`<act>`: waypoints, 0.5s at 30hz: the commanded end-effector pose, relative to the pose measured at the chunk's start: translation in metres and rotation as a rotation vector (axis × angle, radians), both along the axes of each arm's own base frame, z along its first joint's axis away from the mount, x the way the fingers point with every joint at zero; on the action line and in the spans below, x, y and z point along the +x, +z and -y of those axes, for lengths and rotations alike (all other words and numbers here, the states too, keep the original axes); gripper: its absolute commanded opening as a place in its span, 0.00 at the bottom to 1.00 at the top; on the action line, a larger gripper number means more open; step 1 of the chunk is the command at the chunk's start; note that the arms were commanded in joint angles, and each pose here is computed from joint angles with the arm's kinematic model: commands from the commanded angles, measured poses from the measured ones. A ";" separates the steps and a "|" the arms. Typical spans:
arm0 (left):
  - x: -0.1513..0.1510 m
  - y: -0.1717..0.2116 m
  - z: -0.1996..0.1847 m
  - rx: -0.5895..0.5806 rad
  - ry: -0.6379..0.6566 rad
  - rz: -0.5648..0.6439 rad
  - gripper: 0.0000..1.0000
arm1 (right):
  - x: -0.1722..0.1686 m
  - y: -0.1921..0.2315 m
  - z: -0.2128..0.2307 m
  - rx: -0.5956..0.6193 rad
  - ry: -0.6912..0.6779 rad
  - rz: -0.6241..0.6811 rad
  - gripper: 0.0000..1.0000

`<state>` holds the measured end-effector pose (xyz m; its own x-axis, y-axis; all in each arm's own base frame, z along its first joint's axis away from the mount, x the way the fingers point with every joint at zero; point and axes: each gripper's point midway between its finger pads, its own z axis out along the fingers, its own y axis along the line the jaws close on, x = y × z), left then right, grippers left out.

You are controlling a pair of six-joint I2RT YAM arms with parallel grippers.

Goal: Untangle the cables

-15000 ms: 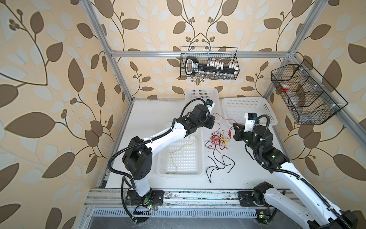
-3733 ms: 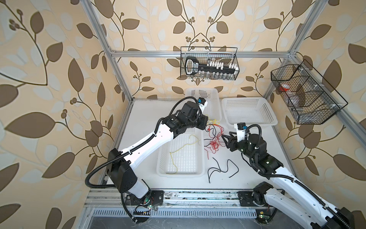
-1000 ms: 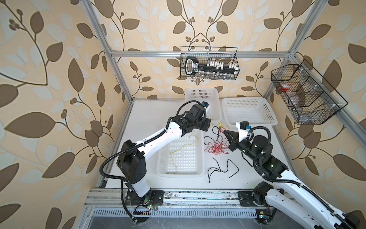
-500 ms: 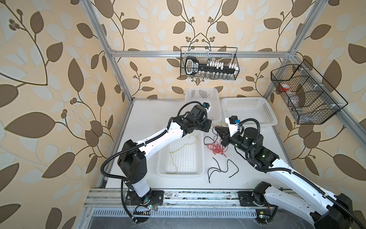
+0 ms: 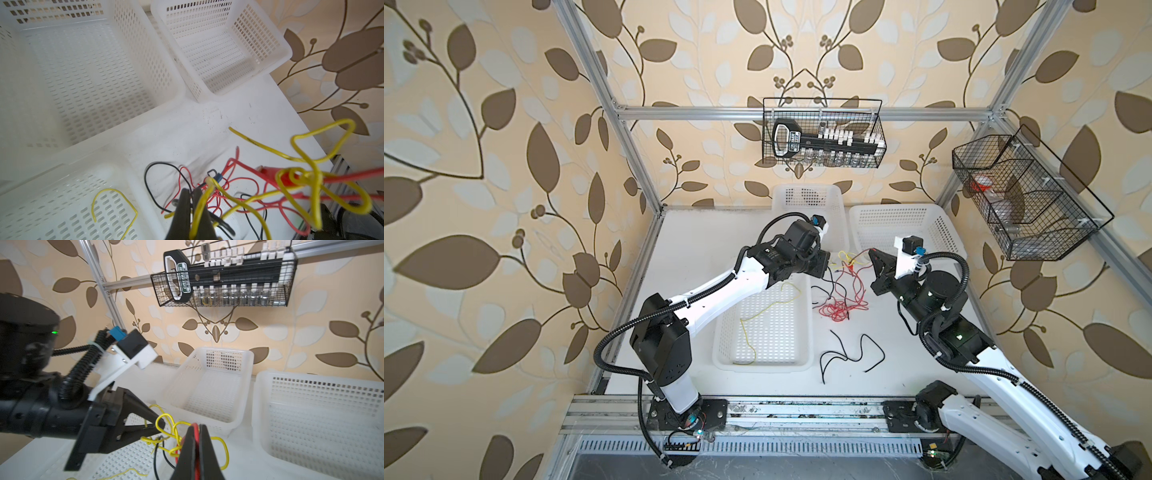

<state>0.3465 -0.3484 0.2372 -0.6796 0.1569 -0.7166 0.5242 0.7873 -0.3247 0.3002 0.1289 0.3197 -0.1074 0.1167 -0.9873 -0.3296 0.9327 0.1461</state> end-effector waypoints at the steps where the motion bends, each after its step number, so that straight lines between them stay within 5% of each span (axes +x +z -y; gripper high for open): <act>1: -0.009 0.005 -0.008 0.024 -0.014 0.012 0.00 | -0.004 0.005 -0.006 0.029 0.050 0.025 0.00; 10: -0.006 0.018 0.008 -0.045 -0.043 0.014 0.00 | -0.028 -0.034 -0.089 -0.095 0.390 -0.058 0.00; 15: -0.007 0.023 0.011 -0.064 -0.056 0.015 0.00 | -0.027 -0.050 -0.102 -0.097 0.449 -0.109 0.00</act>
